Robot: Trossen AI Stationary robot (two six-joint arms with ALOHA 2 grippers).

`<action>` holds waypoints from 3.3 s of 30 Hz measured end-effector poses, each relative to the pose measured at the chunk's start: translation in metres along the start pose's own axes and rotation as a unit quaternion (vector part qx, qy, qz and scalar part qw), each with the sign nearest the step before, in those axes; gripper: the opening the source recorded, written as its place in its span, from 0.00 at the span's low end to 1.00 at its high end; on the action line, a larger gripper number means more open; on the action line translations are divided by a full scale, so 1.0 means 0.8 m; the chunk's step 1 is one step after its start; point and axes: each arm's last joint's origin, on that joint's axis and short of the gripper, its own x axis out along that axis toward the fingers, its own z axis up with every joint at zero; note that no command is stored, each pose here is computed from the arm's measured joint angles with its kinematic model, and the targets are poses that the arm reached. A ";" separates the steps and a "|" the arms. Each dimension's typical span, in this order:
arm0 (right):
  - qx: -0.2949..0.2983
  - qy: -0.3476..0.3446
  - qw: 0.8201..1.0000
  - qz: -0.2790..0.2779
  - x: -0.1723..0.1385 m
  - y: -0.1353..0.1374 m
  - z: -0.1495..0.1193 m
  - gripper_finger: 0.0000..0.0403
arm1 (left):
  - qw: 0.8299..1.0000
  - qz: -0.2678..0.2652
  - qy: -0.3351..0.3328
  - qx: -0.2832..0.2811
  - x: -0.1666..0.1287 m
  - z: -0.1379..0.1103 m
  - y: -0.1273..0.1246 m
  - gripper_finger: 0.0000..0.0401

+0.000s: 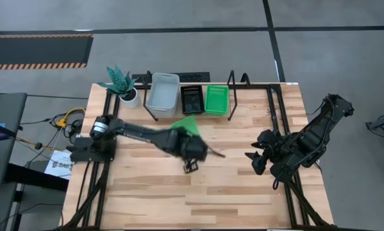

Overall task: Stack baskets on shelf by color
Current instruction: Stack the green bin on top of the green bin on the shelf, then return to Home Position

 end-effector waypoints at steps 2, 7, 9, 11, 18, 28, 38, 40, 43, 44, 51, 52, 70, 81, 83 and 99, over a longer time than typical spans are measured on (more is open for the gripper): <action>0.000 -0.002 1.000 -0.001 0.000 0.000 0.000 0.66 | 0.999 0.005 -0.035 0.030 -0.016 0.021 0.016 0.00; 0.000 -0.011 1.000 -0.003 0.000 0.000 0.001 0.66 | 0.986 0.037 -0.133 0.091 -0.044 0.069 0.061 0.00; 0.000 -0.011 1.000 -0.003 0.000 0.000 0.001 0.66 | 0.978 0.043 -0.169 0.112 -0.049 0.086 0.079 0.00; 0.000 -0.011 1.000 -0.003 0.000 0.000 0.001 0.66 | 0.969 0.048 -0.199 0.135 -0.050 0.101 0.097 0.00; 0.004 -0.011 1.000 -0.003 0.000 0.000 0.001 0.66 | 0.952 0.053 -0.249 0.168 -0.040 0.133 0.163 0.00; 0.010 -0.011 1.000 -0.003 0.000 -0.001 0.001 0.66 | 0.955 0.025 -0.227 0.190 0.004 0.145 0.191 0.00; 0.013 -0.011 1.000 -0.004 0.000 -0.001 0.001 0.66 | 0.958 0.049 -0.193 0.204 0.056 0.154 0.181 0.00; 0.013 -0.011 1.000 -0.005 0.000 -0.001 0.001 0.66 | 0.962 0.048 -0.178 0.201 0.064 0.152 0.181 0.00; 0.013 -0.011 1.000 -0.005 0.000 -0.001 0.001 0.66 | 0.967 0.047 -0.160 0.193 0.079 0.151 0.182 0.00; 0.013 -0.011 1.000 -0.006 0.000 -0.001 0.001 0.66 | 0.967 0.047 -0.167 0.188 0.081 0.153 0.181 0.00; 0.013 -0.010 1.000 -0.007 0.000 -0.002 0.000 0.66 | 0.970 0.047 -0.141 0.191 0.103 0.151 0.180 0.00; 0.013 -0.010 1.000 -0.007 0.000 -0.002 0.000 0.66 | 0.971 0.047 -0.137 0.190 0.105 0.150 0.179 0.00; 0.015 -0.010 1.000 -0.007 0.000 -0.002 0.000 0.66 | 0.973 0.042 -0.125 0.192 0.109 0.148 0.181 0.19; 0.027 -0.010 1.000 -0.007 0.000 -0.002 0.000 0.66 | 0.972 0.066 -0.149 0.172 0.081 0.160 0.185 0.43; 0.028 -0.010 1.000 -0.006 0.000 -0.001 0.001 0.66 | 0.971 0.062 -0.163 0.162 0.066 0.165 0.186 0.43; 0.014 -0.011 1.000 0.017 0.000 0.005 0.003 0.66 | 0.961 0.028 -0.276 0.007 -0.127 0.131 0.203 0.43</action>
